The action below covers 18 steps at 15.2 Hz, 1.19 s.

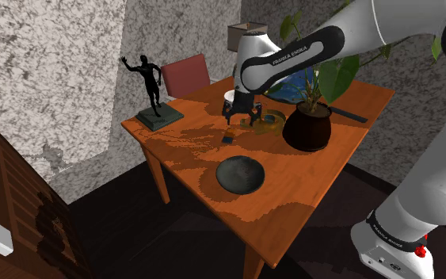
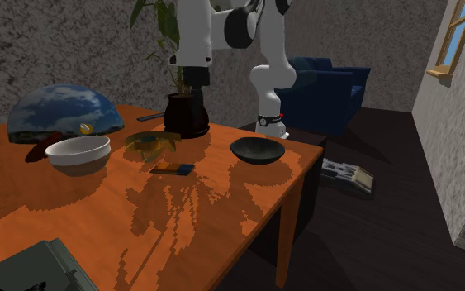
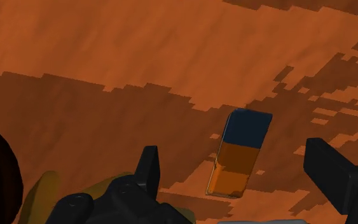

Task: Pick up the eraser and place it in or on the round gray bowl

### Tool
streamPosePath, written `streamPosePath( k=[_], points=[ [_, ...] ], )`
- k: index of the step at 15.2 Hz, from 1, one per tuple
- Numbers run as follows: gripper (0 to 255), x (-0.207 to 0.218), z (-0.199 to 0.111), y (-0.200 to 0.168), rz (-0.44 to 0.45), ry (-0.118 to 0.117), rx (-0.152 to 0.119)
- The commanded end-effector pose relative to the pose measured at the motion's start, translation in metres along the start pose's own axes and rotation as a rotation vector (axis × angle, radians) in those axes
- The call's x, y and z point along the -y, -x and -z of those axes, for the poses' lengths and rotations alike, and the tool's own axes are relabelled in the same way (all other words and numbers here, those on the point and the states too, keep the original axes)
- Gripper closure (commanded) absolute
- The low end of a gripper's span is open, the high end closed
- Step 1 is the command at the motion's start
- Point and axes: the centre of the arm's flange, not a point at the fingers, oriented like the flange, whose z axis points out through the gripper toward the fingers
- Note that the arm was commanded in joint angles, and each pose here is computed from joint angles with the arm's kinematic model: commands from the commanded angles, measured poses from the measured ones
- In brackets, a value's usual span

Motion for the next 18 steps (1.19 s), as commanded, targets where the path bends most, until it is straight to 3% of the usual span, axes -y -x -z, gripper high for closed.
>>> streamPosePath(
  k=[1, 9, 18],
  points=[
    [0, 0.008, -0.018, -0.016, -0.061, 0.004, 0.001],
    [0, 0.033, -0.086, -0.085, -0.275, 0.019, 0.005],
    [0, 0.032, -0.126, -0.085, -0.275, 0.019, 0.005]
  ],
)
